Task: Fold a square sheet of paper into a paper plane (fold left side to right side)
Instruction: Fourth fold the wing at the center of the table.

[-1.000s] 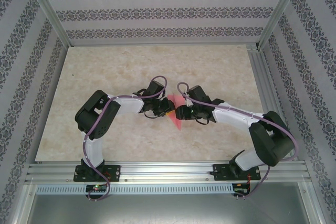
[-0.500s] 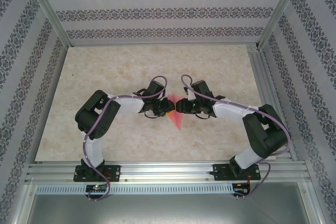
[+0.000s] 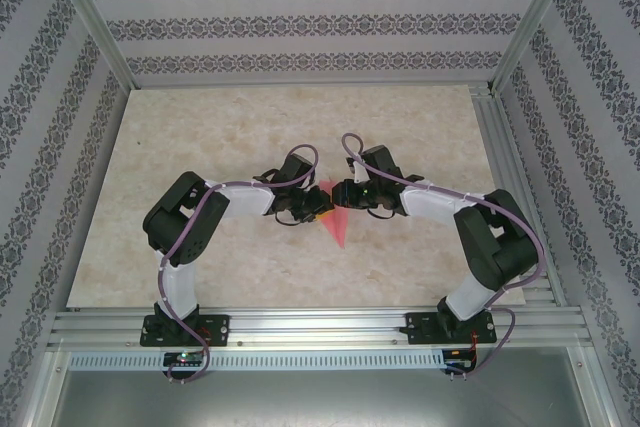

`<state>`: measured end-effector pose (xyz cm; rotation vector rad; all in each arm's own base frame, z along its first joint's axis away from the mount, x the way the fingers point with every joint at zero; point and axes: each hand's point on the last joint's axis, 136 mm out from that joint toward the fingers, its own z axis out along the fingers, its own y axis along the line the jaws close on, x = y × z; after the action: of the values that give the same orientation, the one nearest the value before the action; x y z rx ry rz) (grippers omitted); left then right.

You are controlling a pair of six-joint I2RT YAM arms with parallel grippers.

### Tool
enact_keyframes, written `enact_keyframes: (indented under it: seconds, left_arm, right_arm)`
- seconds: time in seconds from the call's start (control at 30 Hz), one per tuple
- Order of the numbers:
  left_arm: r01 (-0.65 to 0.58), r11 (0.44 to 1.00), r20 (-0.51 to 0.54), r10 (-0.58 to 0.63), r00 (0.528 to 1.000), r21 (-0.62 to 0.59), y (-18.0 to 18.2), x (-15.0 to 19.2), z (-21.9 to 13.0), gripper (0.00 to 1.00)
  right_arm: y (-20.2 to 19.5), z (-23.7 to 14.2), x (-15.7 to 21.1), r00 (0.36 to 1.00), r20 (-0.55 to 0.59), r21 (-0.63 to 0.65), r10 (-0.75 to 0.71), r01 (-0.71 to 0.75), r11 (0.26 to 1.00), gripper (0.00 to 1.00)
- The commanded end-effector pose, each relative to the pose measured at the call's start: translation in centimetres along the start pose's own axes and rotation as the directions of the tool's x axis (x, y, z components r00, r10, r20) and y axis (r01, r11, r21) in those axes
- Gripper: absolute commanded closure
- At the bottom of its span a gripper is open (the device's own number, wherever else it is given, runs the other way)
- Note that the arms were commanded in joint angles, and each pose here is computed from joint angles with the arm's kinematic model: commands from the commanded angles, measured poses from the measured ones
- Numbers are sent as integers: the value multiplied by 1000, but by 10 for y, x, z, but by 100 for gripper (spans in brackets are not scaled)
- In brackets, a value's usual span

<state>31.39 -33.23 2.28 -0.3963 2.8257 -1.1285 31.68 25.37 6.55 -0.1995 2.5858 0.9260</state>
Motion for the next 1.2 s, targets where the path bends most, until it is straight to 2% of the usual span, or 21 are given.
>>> enact_keyframes:
  seconds: [0.0, 0.2, 1.17]
  left_arm:
    - [8, 993, -31, -12, 999, -120, 34, 13, 13, 73]
    - [10, 992, -31, -14, 999, -124, 36, 13, 13, 73]
    - [13, 991, -33, -17, 999, -130, 38, 14, 14, 73]
  right_arm:
    - [3, -1, -12, 1000, 19, -2, -11, 11, 1000, 79]
    - [-6, -4, -13, 1000, 11, 28, -18, 18, 999, 96]
    - [-49, 8, -2, 999, -44, 109, 12, -7, 994, 95]
